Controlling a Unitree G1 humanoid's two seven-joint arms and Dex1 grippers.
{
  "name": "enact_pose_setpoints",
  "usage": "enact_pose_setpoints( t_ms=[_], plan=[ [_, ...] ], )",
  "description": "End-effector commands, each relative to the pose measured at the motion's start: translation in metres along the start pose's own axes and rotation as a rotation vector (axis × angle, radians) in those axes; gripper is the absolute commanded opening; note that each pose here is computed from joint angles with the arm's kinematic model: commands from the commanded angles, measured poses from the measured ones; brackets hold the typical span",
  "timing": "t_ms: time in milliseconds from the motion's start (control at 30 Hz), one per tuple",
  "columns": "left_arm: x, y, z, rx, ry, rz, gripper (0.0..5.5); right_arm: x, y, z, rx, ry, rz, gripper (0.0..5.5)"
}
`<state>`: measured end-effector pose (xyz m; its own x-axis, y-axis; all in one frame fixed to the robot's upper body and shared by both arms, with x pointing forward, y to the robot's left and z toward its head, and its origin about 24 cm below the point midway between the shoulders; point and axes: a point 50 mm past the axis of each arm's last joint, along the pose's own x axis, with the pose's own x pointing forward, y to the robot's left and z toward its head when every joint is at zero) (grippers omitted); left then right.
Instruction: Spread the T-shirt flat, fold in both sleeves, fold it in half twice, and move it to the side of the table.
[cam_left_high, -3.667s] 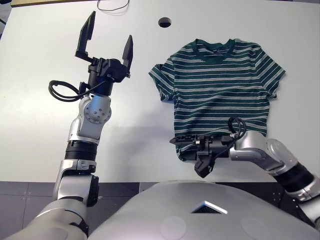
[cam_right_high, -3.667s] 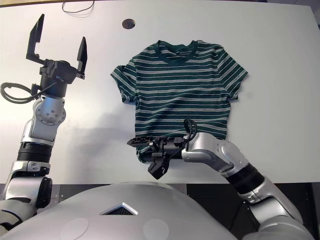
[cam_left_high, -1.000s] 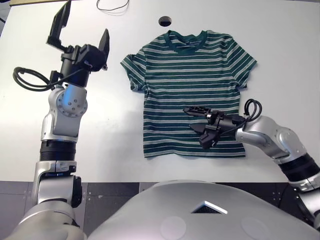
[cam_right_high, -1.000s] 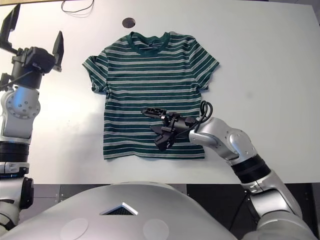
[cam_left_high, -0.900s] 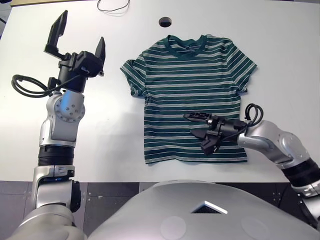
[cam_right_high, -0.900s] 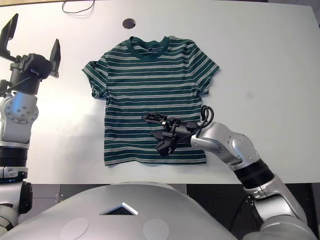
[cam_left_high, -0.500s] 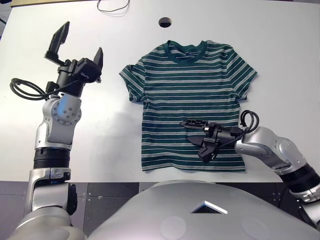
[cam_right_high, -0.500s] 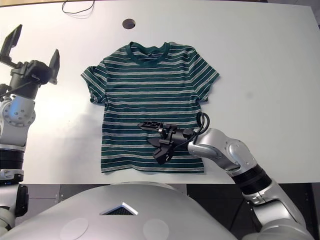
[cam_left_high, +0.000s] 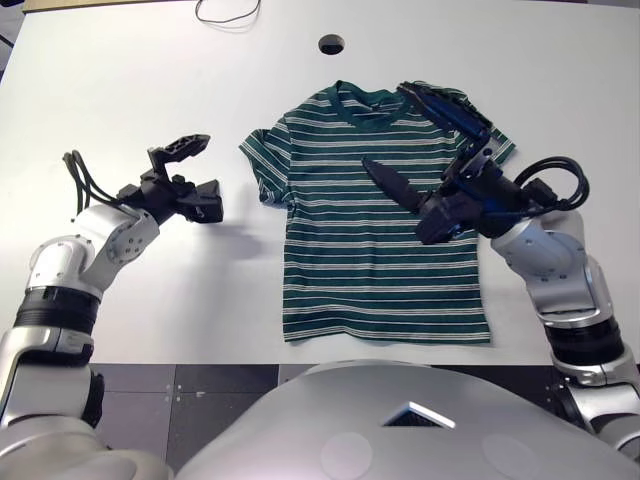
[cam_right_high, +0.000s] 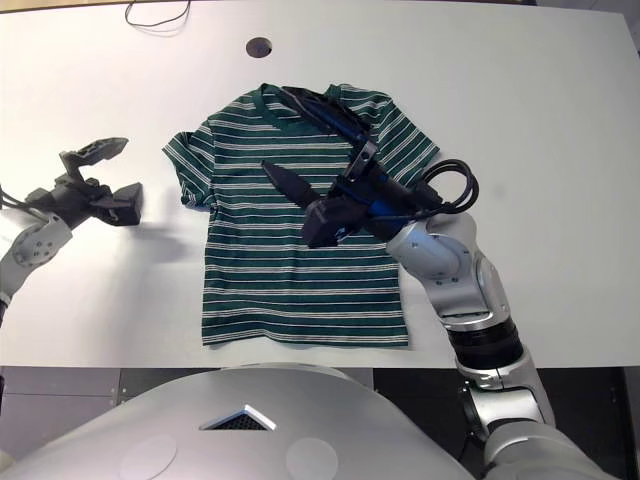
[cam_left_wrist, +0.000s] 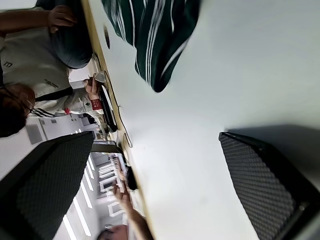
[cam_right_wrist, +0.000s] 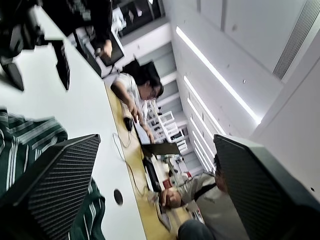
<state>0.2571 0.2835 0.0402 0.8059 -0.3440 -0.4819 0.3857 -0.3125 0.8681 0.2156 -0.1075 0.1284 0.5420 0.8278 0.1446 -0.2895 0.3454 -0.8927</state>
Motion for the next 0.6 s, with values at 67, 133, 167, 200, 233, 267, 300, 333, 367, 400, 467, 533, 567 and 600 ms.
enact_pose_setpoints(
  t_ms=[67,133,167,200,233,267,300,333,367,400,467,533,567,600],
  plan=[
    [0.025,0.002,-0.004,0.189,-0.024,-0.053,4.65,0.001,0.002,-0.008,-0.032,0.012,0.003,4.19],
    [0.036,0.007,-0.001,0.225,-0.049,-0.035,4.65,0.001,0.004,-0.009,-0.026,0.015,0.004,4.19],
    [0.042,0.010,0.002,0.242,-0.065,-0.025,4.65,0.001,0.005,-0.009,-0.023,0.016,0.005,4.19],
    [0.048,0.013,0.004,0.259,-0.079,-0.017,4.65,0.002,0.006,-0.009,-0.020,0.017,0.006,4.19],
    [0.052,0.015,0.006,0.272,-0.089,-0.010,4.65,0.002,0.007,-0.010,-0.018,0.018,0.006,4.19],
    [0.055,0.016,0.007,0.283,-0.095,-0.006,4.65,0.002,0.007,-0.010,-0.016,0.018,0.007,4.19],
    [0.057,0.016,0.007,0.291,-0.099,-0.006,4.65,0.001,0.008,-0.010,-0.013,0.019,0.006,4.19],
    [0.058,0.015,0.007,0.295,-0.106,-0.007,4.65,0.001,0.008,-0.010,-0.012,0.024,0.004,4.19],
    [0.059,0.014,0.008,0.298,-0.113,-0.007,4.65,0.001,0.008,-0.011,-0.012,0.028,0.002,4.19],
    [0.060,0.014,0.008,0.300,-0.119,-0.007,4.65,0.000,0.008,-0.012,-0.011,0.031,0.000,4.19],
    [0.062,0.012,0.011,0.305,-0.140,-0.012,4.65,0.000,0.008,-0.012,-0.008,0.036,-0.002,4.19],
    [0.062,0.009,0.015,0.306,-0.161,-0.019,4.65,0.000,0.009,-0.013,-0.005,0.039,-0.003,4.19],
    [0.062,0.008,0.016,0.306,-0.172,-0.024,4.65,0.000,0.009,-0.013,-0.005,0.041,-0.005,4.19],
    [0.061,0.006,0.017,0.306,-0.183,-0.031,4.65,0.000,0.009,-0.014,-0.002,0.044,-0.007,4.19]
  ],
)
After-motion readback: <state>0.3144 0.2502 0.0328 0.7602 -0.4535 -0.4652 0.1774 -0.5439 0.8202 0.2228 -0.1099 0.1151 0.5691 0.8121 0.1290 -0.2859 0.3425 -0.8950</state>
